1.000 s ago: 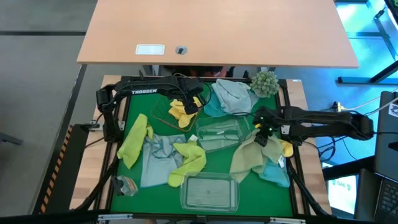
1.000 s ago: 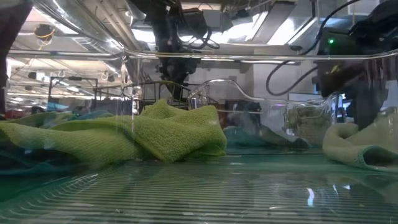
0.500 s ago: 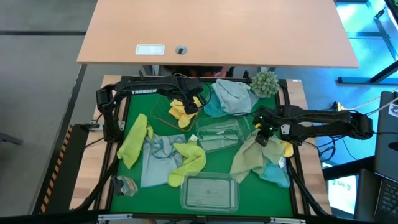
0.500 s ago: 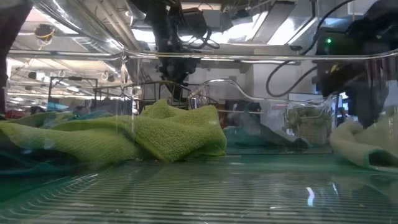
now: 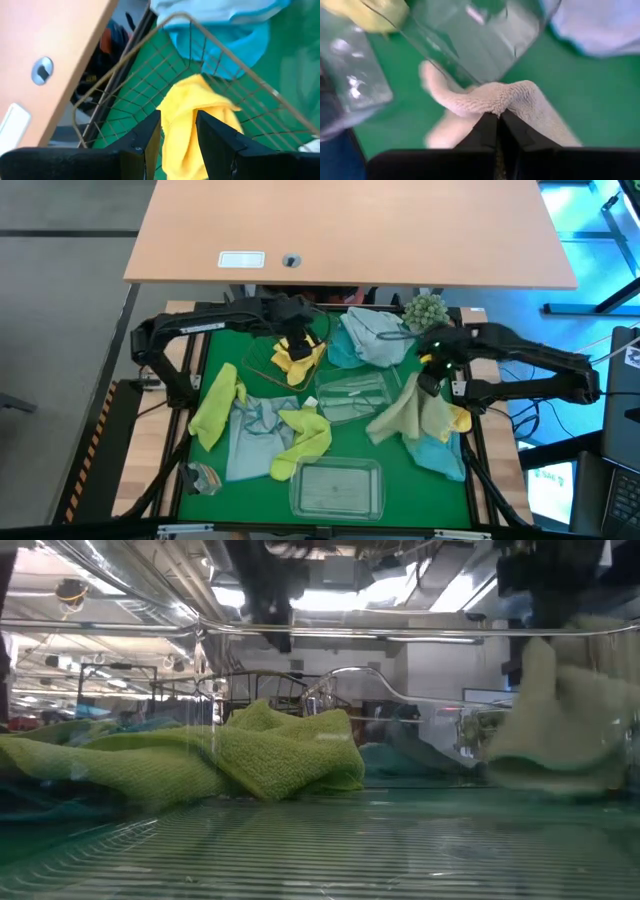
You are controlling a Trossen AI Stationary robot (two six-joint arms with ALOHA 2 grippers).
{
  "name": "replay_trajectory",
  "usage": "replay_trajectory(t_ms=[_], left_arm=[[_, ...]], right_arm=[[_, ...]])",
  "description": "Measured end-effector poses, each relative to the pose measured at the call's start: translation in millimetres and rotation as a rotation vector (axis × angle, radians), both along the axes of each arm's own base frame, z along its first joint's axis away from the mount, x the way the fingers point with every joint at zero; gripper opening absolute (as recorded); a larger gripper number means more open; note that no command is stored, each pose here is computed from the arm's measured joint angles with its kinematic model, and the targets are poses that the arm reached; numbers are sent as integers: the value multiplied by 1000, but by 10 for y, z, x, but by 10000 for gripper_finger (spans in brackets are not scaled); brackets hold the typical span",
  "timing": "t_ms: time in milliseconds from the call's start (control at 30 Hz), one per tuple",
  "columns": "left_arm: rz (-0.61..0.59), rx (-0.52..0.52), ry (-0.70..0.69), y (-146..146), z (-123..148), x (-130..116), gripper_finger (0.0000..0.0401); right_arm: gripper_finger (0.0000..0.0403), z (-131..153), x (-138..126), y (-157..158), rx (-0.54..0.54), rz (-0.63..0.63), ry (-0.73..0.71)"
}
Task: Sort microfiber towel by color & place in baskets
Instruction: Put the green towel into the bottom transparent bin
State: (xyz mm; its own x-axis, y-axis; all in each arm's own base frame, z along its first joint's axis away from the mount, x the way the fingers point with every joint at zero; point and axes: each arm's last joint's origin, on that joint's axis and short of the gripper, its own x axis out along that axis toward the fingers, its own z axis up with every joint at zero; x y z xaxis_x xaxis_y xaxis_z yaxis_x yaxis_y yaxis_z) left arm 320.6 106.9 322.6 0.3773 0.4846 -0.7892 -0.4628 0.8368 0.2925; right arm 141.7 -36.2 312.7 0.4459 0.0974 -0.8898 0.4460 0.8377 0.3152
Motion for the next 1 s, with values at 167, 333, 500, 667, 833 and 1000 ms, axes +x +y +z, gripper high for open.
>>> replay_trajectory(t_ms=[167, 333, 500, 667, 833, 1000], left_arm=[[-52, 10, -81, -193, 248, -137, 120], [-100, 26, -153, -375, 464, -284, 120], [-137, 35, -213, -517, 625, -419, 120], [-159, 37, -252, -605, 722, -512, 120], [-176, 37, -261, -656, 743, -528, 120], [-188, 35, -261, -688, 742, -523, 120]], right_arm=[[5, 546, -55, 15, -58, -2, -173], [3, 1011, -130, 40, -113, 2, -378], [2, 1324, -146, 75, -95, 72, -596], [2, 1453, -78, 99, -32, 178, -750], [1, 1440, 88, 214, -1, 270, -751], [1, 1384, 349, 457, 21, 390, -730]])
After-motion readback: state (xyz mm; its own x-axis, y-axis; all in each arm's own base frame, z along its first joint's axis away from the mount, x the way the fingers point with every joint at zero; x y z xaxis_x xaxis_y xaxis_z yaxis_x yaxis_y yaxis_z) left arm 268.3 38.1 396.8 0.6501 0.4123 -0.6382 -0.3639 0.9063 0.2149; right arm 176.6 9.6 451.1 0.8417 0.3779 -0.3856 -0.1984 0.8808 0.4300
